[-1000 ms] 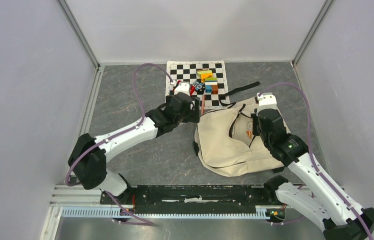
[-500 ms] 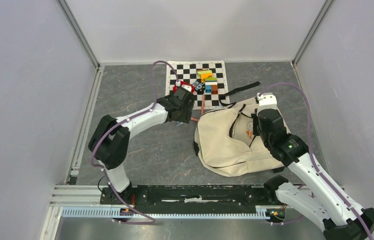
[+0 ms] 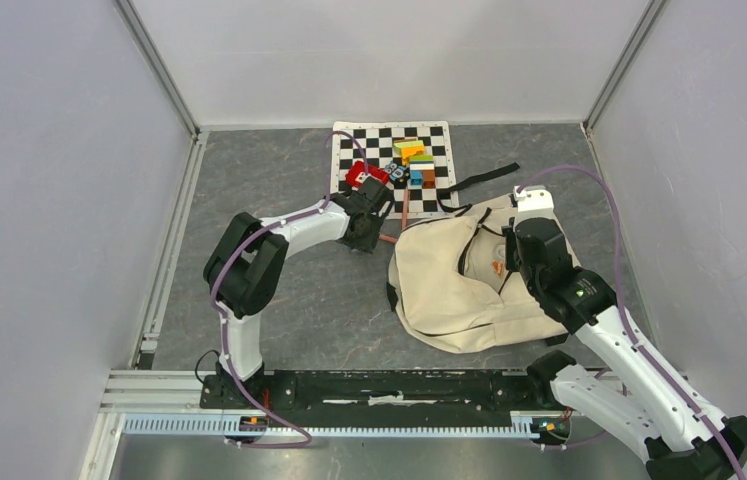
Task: Pack the student bag
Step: Pick up the stationery from the center of the board, then place the stationery in the student bag, then pick up the stationery from the center of the board, then place the stationery in the student bag, then pick up the stationery from the center of the board.
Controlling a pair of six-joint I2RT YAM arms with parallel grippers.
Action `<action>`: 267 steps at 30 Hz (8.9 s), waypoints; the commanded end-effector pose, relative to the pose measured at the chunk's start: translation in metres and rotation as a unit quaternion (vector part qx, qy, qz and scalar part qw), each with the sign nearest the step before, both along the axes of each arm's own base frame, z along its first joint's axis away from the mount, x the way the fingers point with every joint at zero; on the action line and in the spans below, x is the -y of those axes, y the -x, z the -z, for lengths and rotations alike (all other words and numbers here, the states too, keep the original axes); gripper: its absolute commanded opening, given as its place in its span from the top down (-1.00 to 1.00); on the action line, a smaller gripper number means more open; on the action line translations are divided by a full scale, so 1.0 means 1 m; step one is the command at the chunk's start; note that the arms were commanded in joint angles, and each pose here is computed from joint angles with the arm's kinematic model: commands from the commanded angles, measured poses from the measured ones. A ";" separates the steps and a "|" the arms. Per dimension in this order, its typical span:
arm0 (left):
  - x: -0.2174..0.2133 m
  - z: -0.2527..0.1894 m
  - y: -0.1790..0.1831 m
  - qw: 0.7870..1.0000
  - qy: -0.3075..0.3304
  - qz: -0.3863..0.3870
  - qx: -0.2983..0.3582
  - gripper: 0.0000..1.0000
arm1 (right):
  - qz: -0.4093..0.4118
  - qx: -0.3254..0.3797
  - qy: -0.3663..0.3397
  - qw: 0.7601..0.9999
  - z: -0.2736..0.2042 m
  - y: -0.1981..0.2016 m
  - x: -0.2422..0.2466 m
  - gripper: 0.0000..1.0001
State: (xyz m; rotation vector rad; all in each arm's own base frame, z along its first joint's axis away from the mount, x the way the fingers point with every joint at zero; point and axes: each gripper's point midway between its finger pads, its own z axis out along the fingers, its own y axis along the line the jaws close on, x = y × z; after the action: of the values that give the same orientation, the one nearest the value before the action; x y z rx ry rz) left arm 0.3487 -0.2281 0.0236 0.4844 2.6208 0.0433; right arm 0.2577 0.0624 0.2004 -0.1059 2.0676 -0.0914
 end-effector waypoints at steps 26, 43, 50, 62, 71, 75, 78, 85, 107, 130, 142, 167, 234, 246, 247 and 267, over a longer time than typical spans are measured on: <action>0.010 -0.022 -0.024 0.999 0.018 0.021 0.046 0.71 | 0.004 0.044 -0.024 0.999 -0.029 -0.010 -0.004 1.00; 0.058 -0.116 0.065 0.962 0.267 0.007 0.062 0.85 | 0.001 0.050 -0.031 0.998 -0.034 -0.010 -0.006 1.00; 0.152 -0.189 0.126 0.914 0.394 0.078 0.064 0.84 | -0.011 0.055 -0.044 0.997 -0.039 -0.014 -0.014 1.00; 0.280 -0.182 0.139 0.888 0.443 0.126 0.021 0.85 | -0.004 0.079 -0.049 0.996 -0.051 -0.013 -0.009 1.00; 0.297 -0.149 0.137 0.897 0.423 0.126 0.002 0.71 | 0.000 0.076 -0.043 0.996 -0.043 -0.010 -0.006 1.00; 0.298 -0.139 0.137 0.903 0.409 0.133 -0.004 0.30 | 0.001 0.079 -0.043 0.996 -0.044 -0.010 -0.005 1.00; 0.295 -0.146 0.134 0.903 0.406 0.138 0.011 0.00 | 0.003 0.079 -0.040 0.996 -0.044 -0.010 -0.004 1.00; 0.259 -0.168 0.118 0.918 0.370 0.117 0.083 -0.46 | 0.018 0.079 -0.021 0.996 -0.043 -0.010 0.005 1.00; 0.062 -0.102 0.028 0.970 0.170 0.132 0.111 -0.99 | 0.217 0.124 0.128 0.960 -0.106 -0.015 0.108 1.00; 0.088 -0.009 -0.016 0.913 0.046 0.405 0.034 -0.96 | 0.114 0.106 0.037 0.987 -0.083 -0.024 0.065 1.00; 0.078 0.000 -0.010 0.935 0.050 0.350 -0.005 -0.36 | 0.102 0.101 0.025 0.989 -0.074 -0.021 0.060 1.00; 0.052 -0.039 0.072 0.984 0.145 0.090 0.050 0.96 | 0.064 0.083 -0.003 0.994 -0.045 -0.018 0.044 1.00; 0.375 -0.161 0.082 0.831 0.555 0.035 0.012 0.27 | 0.020 0.080 -0.040 0.996 -0.043 -0.003 0.030 1.00; 0.322 -0.201 0.087 0.846 0.499 0.116 0.146 -0.46 | 0.018 0.087 -0.050 0.995 -0.050 -0.005 0.027 1.00; 0.312 -0.203 0.086 0.848 0.493 0.114 0.158 -0.50 | 0.018 0.088 -0.051 0.995 -0.050 -0.005 0.026 1.00; 0.134 -0.119 -0.031 0.945 0.244 -0.083 0.201 -0.85 | 0.014 0.088 -0.053 0.995 -0.052 -0.005 0.025 1.00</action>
State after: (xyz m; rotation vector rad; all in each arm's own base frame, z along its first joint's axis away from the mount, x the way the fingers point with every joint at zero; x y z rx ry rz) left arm 0.3544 -0.3922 0.1680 0.1081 2.0835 -0.5786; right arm 0.2535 0.0247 0.2150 -0.0191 2.0139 -0.1064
